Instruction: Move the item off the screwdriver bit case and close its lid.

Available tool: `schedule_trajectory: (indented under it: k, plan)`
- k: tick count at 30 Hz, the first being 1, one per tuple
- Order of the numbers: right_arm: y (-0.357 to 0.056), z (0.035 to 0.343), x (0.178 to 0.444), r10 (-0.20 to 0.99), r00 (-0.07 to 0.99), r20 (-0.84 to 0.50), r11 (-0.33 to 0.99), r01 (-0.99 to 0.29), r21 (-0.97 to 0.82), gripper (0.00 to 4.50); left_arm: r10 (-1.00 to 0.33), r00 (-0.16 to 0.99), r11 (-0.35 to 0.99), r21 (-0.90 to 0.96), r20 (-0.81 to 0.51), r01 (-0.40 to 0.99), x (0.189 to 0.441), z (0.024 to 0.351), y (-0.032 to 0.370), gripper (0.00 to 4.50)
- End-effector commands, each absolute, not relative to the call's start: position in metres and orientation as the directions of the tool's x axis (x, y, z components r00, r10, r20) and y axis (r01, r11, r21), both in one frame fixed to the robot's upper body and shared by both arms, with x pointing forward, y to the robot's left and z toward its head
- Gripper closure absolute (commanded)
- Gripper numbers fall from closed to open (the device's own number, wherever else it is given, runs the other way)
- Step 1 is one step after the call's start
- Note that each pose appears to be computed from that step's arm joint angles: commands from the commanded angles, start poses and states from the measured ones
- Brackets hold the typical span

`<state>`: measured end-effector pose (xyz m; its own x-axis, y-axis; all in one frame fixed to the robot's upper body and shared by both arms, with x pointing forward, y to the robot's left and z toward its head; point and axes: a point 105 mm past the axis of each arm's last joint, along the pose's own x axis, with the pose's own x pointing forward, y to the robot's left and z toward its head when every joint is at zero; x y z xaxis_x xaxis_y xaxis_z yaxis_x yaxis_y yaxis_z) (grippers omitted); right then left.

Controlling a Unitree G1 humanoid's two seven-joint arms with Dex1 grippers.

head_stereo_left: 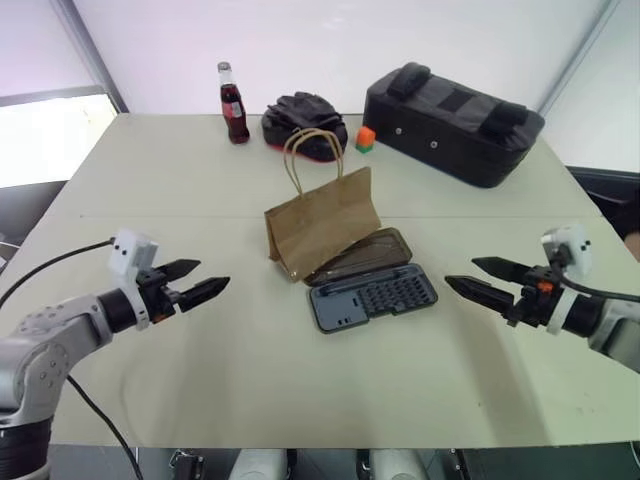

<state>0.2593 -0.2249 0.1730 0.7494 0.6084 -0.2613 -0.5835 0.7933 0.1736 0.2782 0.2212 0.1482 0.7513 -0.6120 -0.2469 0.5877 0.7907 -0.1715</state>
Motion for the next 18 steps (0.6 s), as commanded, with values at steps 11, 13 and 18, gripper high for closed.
schedule_trajectory:
  k: [11, 13, 18]
  plan:
    - [-0.2284, 0.1785, 0.2633, 0.592, 0.769, -0.240, 0.805, -0.576, 0.140, 0.04, -0.616, 0.762, 0.787, -0.136, -0.199, 0.602, 0.2780, 0.1589, 0.2189, 0.00]
    - [-0.2293, 0.1778, 0.2629, 0.589, 0.772, -0.241, 0.808, -0.573, 0.138, 0.04, -0.622, 0.757, 0.783, -0.139, -0.200, 0.606, 0.2782, 0.1583, 0.2179, 0.00]
    - [-0.2292, 0.1763, 0.2623, 0.584, 0.776, -0.236, 0.811, -0.569, 0.138, 0.04, -0.631, 0.751, 0.776, -0.137, -0.196, 0.616, 0.2812, 0.1595, 0.2168, 0.00]
